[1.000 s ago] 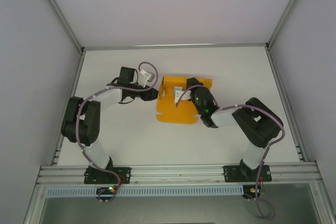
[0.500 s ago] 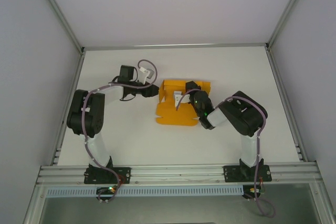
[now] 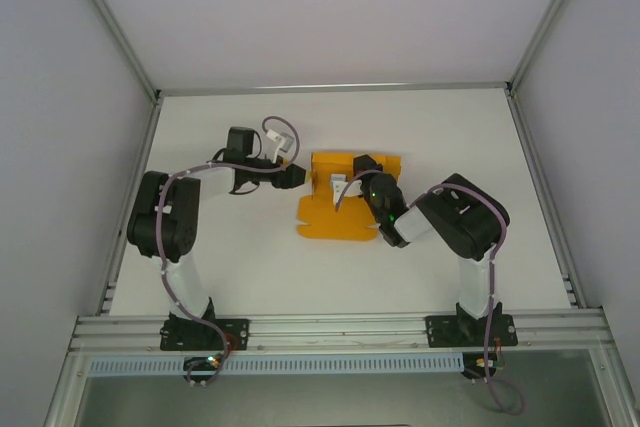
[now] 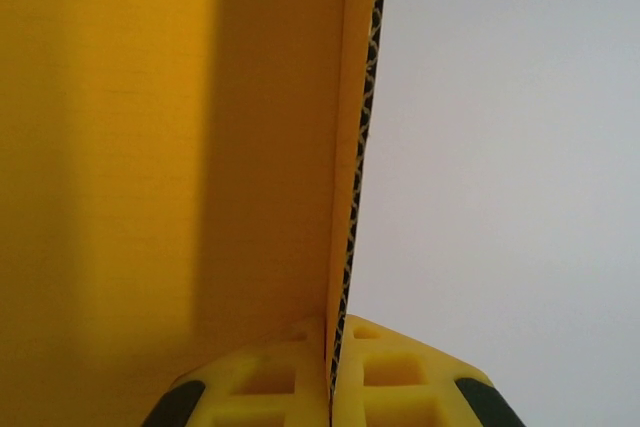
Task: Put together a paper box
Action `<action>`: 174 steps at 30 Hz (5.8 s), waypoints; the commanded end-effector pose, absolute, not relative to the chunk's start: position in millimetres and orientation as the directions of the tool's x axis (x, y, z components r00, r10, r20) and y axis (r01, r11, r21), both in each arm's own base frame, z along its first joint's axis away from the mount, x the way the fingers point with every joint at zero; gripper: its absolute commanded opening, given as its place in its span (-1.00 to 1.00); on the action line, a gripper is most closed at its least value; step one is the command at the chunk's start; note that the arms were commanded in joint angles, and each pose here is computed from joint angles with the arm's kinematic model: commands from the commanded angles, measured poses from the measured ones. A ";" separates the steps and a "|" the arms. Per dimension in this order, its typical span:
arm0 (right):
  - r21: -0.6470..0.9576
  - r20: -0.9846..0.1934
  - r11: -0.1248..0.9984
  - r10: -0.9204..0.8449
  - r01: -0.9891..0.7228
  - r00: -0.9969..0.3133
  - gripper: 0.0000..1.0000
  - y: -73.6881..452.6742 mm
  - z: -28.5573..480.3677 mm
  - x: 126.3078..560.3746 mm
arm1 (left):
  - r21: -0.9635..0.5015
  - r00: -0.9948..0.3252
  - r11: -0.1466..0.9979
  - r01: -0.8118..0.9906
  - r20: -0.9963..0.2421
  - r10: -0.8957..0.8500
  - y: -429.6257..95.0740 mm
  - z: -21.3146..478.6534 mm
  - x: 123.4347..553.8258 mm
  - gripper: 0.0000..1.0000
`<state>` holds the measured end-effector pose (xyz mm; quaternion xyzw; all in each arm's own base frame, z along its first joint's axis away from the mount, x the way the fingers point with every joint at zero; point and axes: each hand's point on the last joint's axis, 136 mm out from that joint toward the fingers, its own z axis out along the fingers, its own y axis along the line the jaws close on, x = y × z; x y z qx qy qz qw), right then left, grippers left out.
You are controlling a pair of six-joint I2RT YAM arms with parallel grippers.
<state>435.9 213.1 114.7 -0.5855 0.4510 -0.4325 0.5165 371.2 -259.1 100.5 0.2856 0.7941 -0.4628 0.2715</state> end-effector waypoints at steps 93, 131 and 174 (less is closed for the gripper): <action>-0.997 0.041 -0.056 -0.972 -0.058 0.230 -1.00 220.0 129.5 427.4 | -0.419 -0.573 0.442 0.793 -0.759 0.309 -296.6 85.8 352.2 0.30; -0.995 0.038 -0.057 -0.975 -0.080 0.220 -1.00 220.8 125.5 426.9 | -0.411 -0.697 0.825 0.387 -0.717 -0.030 -175.6 108.3 433.8 0.80; -0.948 -0.050 -0.013 -0.981 -0.319 0.188 -1.00 216.5 93.3 424.1 | -0.329 -0.490 0.478 0.814 -0.831 0.264 -320.8 85.0 404.8 0.56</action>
